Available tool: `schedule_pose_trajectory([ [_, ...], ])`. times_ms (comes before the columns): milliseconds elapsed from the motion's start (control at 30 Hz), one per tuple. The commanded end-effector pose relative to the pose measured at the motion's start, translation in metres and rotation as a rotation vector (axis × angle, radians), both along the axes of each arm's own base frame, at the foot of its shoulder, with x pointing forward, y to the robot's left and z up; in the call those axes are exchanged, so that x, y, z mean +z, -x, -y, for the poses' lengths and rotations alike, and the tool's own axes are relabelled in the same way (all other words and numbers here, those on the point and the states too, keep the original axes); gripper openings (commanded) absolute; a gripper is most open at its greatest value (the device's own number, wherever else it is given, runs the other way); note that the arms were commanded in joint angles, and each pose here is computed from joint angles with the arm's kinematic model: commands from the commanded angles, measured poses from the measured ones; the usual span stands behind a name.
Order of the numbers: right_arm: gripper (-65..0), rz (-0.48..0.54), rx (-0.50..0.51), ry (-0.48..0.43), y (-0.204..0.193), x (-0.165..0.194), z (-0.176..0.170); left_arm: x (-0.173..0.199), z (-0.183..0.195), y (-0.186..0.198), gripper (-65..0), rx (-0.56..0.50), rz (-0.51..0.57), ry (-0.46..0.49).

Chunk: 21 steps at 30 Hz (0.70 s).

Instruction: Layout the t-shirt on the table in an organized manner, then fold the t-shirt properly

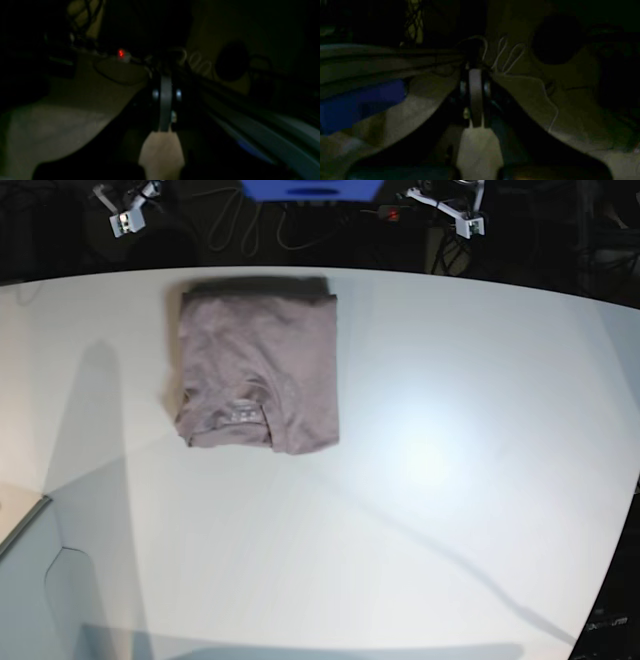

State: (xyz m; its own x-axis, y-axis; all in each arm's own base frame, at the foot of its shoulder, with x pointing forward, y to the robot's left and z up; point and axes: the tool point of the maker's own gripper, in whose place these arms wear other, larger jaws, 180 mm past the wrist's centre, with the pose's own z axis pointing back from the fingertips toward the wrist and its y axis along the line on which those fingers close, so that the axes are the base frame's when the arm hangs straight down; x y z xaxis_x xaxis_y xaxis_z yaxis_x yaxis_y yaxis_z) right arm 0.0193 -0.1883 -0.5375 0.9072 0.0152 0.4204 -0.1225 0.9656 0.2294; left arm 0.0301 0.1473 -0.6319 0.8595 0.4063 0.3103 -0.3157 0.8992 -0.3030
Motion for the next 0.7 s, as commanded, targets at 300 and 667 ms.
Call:
schedule_pose_trajectory([
  [300,-65.0,-0.052,-0.216,-0.082,0.021,-0.060,0.011,-0.013,0.019,0.006,-65.0,-0.088,-0.062,0.053],
  [667,-65.0,-0.060,-0.202,0.312,0.052,-0.100,0.012,-0.018,0.018,0.028,-65.0,-0.343,-0.233,0.068],
])
